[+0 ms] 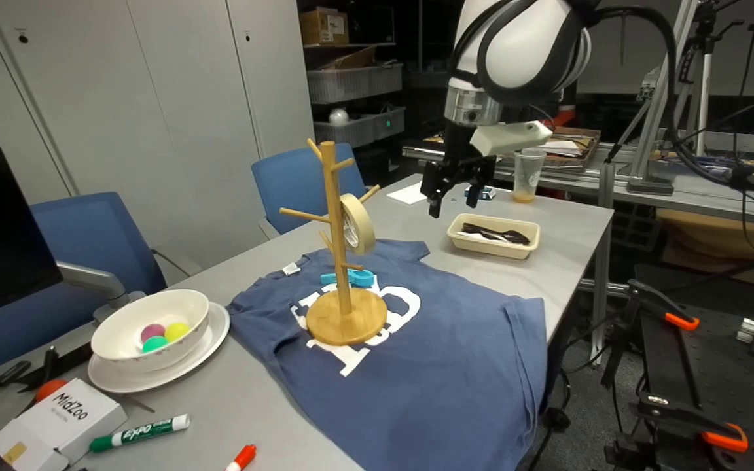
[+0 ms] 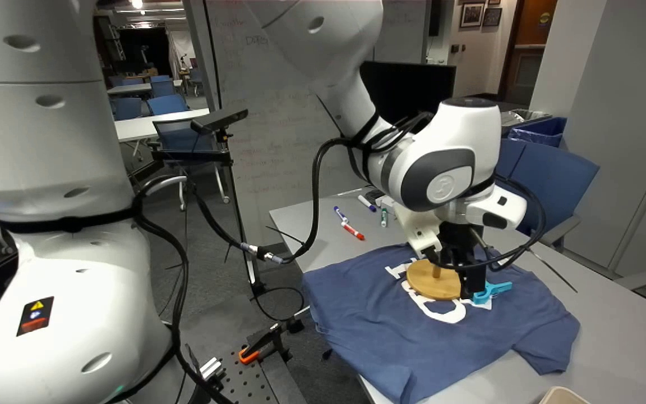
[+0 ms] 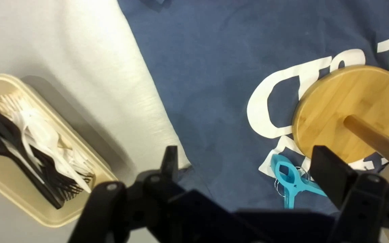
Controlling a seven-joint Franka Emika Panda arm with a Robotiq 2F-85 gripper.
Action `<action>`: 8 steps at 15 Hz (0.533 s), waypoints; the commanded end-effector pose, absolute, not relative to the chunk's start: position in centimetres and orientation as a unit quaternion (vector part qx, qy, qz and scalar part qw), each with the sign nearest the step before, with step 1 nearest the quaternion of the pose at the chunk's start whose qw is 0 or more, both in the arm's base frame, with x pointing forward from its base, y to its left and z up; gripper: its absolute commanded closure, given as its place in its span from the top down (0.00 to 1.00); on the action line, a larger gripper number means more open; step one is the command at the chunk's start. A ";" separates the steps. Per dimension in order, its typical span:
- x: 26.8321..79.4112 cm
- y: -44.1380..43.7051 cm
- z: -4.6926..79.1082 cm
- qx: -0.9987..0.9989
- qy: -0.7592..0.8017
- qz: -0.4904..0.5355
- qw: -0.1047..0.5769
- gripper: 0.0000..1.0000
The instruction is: Hang the blue peg on the opposite side of the wooden rack
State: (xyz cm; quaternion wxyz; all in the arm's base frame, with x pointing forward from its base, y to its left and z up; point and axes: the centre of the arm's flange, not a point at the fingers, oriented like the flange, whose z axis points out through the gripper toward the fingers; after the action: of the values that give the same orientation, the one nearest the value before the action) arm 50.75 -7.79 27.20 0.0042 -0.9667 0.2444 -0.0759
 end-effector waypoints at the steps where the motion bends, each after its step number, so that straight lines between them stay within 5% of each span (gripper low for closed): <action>1: 52.5 -7.4 23.3 -0.963 0.247 -0.101 0.037 1.00; 8: 52.2 -6.7 22.5 -0.962 0.252 -0.100 0.028 1.00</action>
State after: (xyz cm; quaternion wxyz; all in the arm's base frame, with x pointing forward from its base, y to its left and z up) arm 52.17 -6.74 22.47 0.0280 -0.9621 0.2521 -0.1004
